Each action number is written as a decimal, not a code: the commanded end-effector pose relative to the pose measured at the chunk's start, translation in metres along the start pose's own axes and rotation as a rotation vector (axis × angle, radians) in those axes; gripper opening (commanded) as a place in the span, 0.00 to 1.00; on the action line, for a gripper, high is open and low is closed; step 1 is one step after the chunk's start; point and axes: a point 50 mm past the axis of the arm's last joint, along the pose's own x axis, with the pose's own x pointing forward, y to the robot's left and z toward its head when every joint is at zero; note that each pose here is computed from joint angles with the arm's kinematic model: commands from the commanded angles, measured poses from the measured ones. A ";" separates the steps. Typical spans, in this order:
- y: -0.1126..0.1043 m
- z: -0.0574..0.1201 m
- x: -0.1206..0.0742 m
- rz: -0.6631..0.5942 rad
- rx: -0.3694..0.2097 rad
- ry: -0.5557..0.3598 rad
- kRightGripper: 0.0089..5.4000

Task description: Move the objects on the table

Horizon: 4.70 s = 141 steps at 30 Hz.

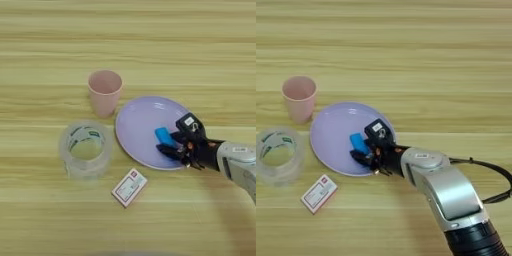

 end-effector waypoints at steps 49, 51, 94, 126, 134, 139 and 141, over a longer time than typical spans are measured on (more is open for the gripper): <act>-0.108 0.026 -0.038 -0.555 0.093 -0.236 0.26; -0.111 0.023 -0.036 -0.571 0.093 -0.225 0.26; -0.066 0.057 -0.030 -0.415 -0.039 -0.492 1.00; -0.014 0.031 0.017 -0.072 -0.004 -0.237 1.00; -0.037 0.021 0.027 -0.218 0.012 -0.156 1.00; -0.051 0.019 0.030 -0.299 0.009 -0.152 1.00; -0.055 0.018 0.032 -0.311 0.019 -0.152 1.00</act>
